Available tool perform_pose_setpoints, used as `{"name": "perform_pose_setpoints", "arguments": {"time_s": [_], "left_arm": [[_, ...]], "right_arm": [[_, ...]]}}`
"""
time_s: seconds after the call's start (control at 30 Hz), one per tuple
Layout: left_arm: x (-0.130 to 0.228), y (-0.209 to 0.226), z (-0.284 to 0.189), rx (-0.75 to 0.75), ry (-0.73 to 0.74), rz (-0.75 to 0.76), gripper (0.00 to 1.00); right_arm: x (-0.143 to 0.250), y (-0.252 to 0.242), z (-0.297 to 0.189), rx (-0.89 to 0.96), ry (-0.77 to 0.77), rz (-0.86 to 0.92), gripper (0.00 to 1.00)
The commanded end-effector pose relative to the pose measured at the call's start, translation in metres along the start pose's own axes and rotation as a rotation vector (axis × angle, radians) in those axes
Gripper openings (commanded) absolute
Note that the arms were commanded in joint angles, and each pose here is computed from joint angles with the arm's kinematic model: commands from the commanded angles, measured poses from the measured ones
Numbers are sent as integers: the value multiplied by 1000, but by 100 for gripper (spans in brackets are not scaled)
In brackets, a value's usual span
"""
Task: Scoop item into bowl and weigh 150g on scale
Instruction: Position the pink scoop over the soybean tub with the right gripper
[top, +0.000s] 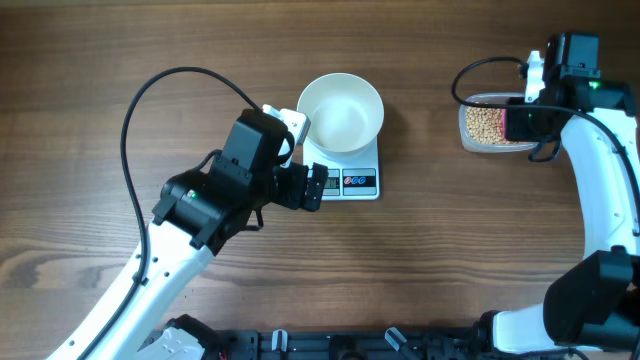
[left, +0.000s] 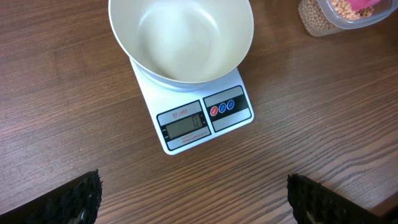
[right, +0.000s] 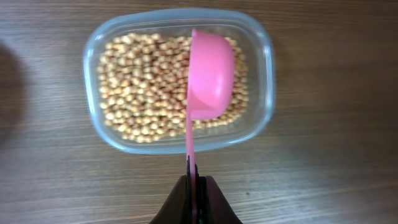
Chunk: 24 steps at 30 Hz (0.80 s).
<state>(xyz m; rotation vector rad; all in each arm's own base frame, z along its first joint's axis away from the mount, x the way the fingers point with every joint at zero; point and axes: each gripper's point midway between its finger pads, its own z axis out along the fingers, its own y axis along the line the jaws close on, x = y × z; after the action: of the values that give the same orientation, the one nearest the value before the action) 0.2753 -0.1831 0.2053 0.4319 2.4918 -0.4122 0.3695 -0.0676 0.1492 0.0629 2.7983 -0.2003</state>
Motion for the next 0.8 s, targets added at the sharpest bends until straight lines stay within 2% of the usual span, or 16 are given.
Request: {"name": "perform_pose_setpoints", "arguments": {"time_s": [0.0,0.3,0.77], "left_arm": [[0,2,-1,-14,-8,-7,100],[0,2,-1,-14,-8,-7,100],[0,2,-1,-14,-8,-7,100]], "right_arm": [[3,21,11,-124,21,-50,4],[11,30,28,-166,79,-49,4],[20,53,22,-305,110,-31,4]]}}
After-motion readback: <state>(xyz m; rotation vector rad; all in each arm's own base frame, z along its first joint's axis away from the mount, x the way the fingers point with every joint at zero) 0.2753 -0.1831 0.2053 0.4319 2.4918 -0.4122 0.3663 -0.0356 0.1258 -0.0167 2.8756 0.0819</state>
